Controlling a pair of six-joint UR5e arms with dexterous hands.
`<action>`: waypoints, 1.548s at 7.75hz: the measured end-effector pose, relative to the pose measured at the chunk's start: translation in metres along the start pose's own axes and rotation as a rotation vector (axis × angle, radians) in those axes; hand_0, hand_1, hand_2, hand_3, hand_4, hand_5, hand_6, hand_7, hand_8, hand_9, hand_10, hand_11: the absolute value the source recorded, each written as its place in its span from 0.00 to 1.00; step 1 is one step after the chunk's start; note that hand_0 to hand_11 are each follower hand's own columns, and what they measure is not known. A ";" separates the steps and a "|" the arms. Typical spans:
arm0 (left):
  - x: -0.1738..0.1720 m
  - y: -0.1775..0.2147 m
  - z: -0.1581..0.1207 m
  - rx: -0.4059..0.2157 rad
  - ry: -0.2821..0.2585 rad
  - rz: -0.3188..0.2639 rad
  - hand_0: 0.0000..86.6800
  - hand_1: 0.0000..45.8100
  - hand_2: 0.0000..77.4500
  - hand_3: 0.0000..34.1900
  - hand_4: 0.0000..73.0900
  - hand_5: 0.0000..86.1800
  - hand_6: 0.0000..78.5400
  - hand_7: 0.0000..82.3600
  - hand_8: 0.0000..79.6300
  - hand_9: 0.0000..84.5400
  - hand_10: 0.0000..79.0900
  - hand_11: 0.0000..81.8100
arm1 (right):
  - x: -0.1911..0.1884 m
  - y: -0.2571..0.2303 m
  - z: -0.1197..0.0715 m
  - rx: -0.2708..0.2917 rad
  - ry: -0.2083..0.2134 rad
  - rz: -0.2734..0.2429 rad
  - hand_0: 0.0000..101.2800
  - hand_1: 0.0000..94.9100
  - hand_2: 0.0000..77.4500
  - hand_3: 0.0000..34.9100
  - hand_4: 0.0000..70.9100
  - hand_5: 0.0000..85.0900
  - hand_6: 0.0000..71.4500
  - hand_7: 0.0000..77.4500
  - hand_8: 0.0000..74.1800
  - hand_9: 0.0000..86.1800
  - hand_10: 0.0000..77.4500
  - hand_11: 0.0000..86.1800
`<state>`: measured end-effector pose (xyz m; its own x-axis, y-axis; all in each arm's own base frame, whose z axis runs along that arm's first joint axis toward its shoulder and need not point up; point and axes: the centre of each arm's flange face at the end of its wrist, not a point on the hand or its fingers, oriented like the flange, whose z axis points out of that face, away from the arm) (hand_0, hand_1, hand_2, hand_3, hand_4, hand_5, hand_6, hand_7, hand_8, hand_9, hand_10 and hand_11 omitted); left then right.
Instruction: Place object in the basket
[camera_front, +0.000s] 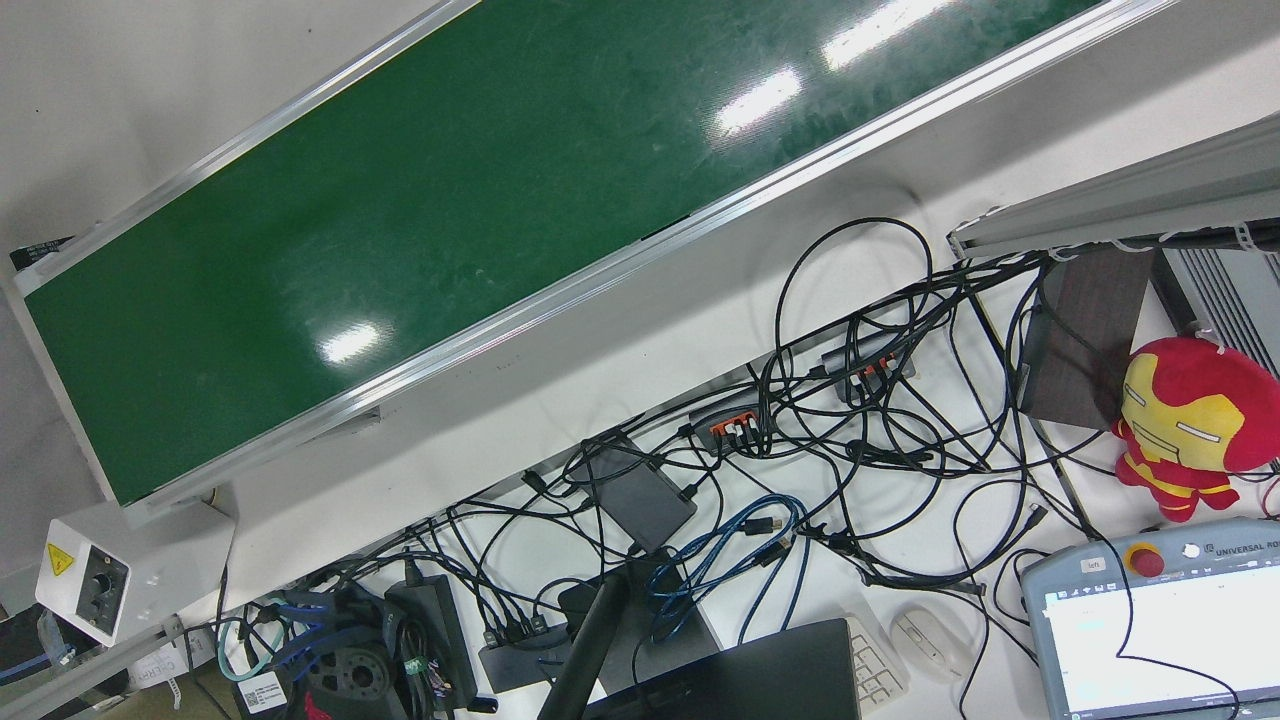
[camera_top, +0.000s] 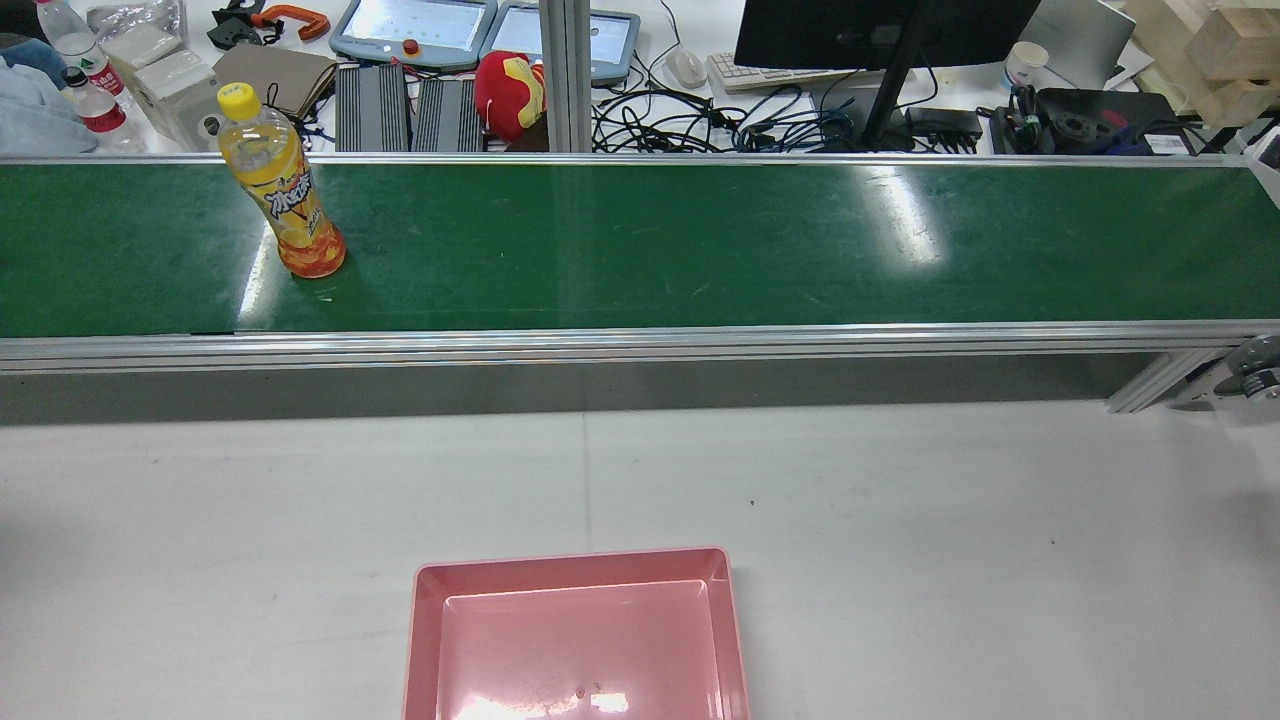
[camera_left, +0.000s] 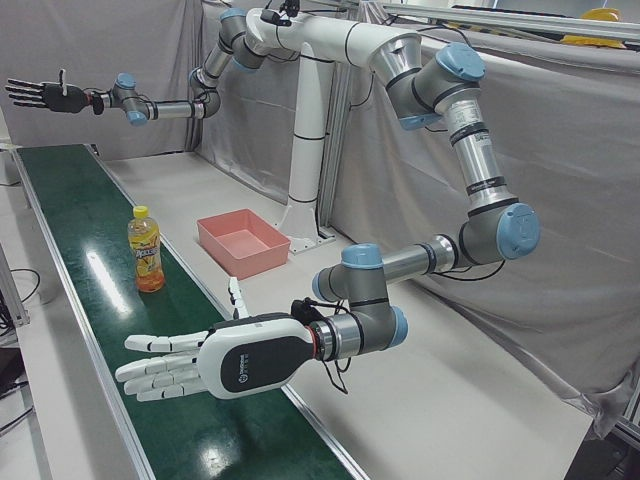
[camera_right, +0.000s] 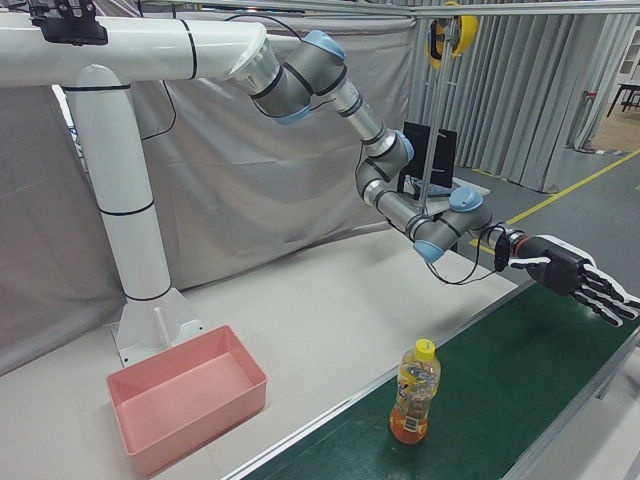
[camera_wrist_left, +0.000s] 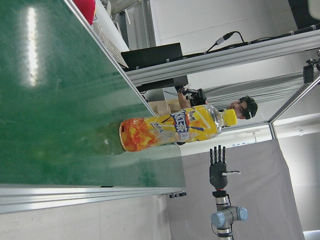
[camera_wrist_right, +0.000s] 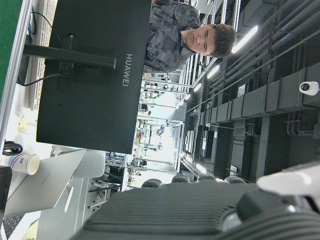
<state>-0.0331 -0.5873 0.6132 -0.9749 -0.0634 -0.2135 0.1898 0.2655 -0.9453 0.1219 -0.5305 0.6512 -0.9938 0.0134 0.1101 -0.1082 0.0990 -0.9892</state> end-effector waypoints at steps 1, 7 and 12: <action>0.000 0.000 0.000 0.001 0.000 0.000 0.60 0.13 0.01 0.00 0.10 0.18 0.01 0.01 0.03 0.05 0.06 0.11 | 0.000 0.000 0.000 0.000 0.000 0.000 0.00 0.00 0.01 0.01 0.00 0.00 0.00 0.01 0.00 0.00 0.00 0.00; -0.008 0.063 0.001 -0.045 -0.024 0.068 0.64 0.18 0.01 0.00 0.11 0.16 0.01 0.01 0.03 0.03 0.06 0.11 | 0.000 0.000 0.000 0.000 0.000 0.000 0.00 0.00 0.01 0.01 0.00 0.00 0.00 0.01 0.00 0.00 0.00 0.00; -0.118 0.105 0.011 -0.076 -0.081 0.014 0.65 0.21 0.01 0.00 0.09 0.15 0.01 0.01 0.02 0.04 0.06 0.12 | 0.000 0.000 0.000 0.001 0.000 0.000 0.00 0.00 0.01 0.01 0.00 0.00 0.00 0.01 0.00 0.00 0.00 0.00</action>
<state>0.1031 -0.5629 0.5360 -0.9589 -0.1362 -0.2489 0.1909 0.3392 -0.9211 0.1219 -0.5304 0.6517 -0.9938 0.0132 0.1101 -0.1083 0.0980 -0.9893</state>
